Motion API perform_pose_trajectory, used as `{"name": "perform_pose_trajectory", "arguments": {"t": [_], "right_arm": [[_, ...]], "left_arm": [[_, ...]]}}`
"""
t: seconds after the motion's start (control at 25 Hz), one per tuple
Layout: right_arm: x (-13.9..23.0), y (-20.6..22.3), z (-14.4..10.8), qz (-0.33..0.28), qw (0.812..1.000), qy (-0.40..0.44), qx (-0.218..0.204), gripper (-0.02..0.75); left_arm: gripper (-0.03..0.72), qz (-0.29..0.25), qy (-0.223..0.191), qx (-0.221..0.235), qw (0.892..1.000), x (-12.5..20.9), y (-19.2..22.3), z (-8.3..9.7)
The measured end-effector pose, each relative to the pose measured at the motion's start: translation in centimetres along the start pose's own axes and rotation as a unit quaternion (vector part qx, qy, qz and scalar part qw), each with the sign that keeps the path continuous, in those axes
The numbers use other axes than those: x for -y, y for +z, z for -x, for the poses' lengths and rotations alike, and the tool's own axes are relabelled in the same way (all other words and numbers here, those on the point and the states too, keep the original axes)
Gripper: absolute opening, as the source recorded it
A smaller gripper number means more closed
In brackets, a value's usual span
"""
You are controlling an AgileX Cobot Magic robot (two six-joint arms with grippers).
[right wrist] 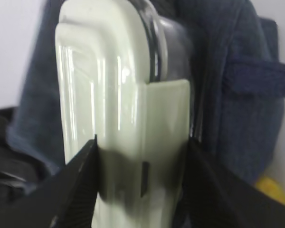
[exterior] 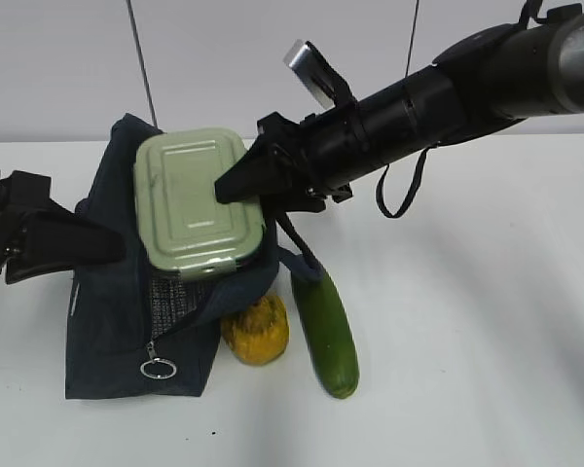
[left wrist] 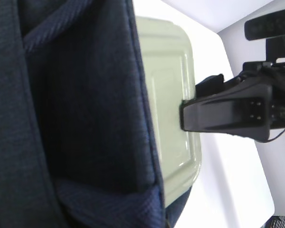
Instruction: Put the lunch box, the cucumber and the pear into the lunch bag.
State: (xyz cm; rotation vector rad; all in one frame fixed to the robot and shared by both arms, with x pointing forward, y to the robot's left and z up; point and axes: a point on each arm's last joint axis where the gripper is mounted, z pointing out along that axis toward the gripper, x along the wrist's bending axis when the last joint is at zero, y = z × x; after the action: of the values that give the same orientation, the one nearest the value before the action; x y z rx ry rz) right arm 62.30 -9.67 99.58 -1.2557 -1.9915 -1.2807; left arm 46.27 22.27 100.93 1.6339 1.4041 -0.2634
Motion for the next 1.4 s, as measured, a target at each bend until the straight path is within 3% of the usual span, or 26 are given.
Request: {"name": "perform_pose_trajectory", "arguments": {"t": [0.2, 0.56, 1.08, 1.4], "right_arm": [[0.8, -0.1, 0.9, -0.042, 0.998, 0.002, 0.051, 0.394], [0.5, 0.9, 0.9, -0.021, 0.996, -0.004, 0.092, 0.393], [1.1, 4.6, -1.3, -0.025, 0.994, -0.043, 0.099, 0.393], [0.8, 6.8, 0.3, -0.034, 0.994, -0.034, 0.099, 0.393]], "left_arm": [[-0.017, 0.001, -0.003, 0.005, 1.000, 0.0, 0.0, 0.1], [-0.017, 0.005, -0.010, 0.017, 1.000, -0.1, 0.0, 0.3], [-0.017, 0.002, -0.003, 0.025, 1.000, 0.0, 0.0, 0.5], [-0.017, -0.006, -0.003, 0.036, 0.999, 0.1, 0.0, 0.7]]}}
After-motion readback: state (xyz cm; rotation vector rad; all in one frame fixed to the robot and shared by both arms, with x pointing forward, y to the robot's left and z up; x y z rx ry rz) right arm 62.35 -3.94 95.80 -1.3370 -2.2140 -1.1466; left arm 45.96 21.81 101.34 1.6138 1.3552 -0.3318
